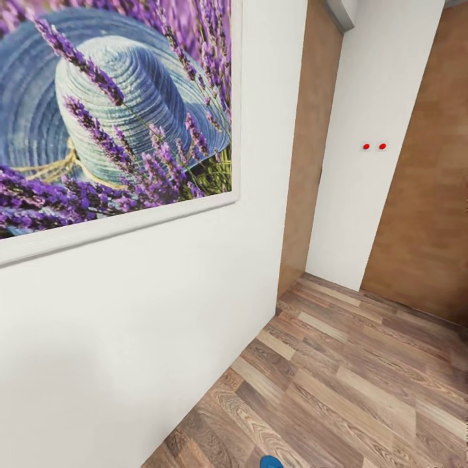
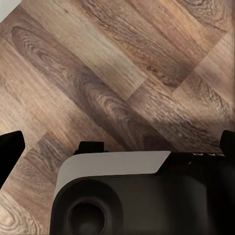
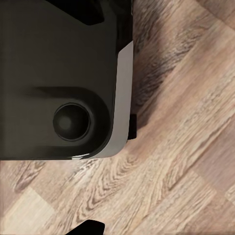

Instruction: In the bedroom, move the book from the bed onto either nightstand, and place the two sandals side by side next to the bed.

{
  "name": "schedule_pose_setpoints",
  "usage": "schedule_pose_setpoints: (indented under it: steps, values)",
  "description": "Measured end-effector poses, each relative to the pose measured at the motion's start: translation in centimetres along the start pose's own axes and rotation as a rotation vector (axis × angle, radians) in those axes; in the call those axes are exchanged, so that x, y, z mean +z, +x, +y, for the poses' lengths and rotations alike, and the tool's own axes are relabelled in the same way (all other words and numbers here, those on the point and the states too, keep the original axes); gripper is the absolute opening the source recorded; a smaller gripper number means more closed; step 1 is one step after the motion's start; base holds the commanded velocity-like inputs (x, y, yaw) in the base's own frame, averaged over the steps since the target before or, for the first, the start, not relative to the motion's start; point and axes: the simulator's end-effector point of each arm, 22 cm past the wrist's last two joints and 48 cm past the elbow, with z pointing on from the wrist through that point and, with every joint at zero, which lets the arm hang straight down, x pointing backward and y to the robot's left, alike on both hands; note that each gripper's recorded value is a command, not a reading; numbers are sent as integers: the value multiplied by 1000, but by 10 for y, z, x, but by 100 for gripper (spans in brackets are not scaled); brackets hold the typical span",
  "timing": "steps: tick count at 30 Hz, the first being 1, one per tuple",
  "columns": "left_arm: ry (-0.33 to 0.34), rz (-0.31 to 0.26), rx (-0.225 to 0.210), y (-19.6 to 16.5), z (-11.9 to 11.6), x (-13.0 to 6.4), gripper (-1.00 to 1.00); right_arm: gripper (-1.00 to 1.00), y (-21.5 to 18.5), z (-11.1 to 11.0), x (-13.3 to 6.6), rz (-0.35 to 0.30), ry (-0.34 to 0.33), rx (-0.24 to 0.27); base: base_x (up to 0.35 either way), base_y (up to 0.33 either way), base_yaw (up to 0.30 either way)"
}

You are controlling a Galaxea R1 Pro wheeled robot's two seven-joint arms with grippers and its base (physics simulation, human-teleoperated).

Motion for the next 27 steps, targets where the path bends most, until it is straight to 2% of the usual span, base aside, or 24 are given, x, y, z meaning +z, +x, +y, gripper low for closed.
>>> schedule_pose_setpoints:
  steps: [9, 27]
  values:
    - [0, 0, 0, 0, 0, 0, 100, 100, 0, 0, 0, 0, 0, 0, 0, 0, -38]
    - [0, 0, 0, 0, 0, 0, 100, 100, 0, 0, 0, 0, 0, 0, 0, 0, -235]
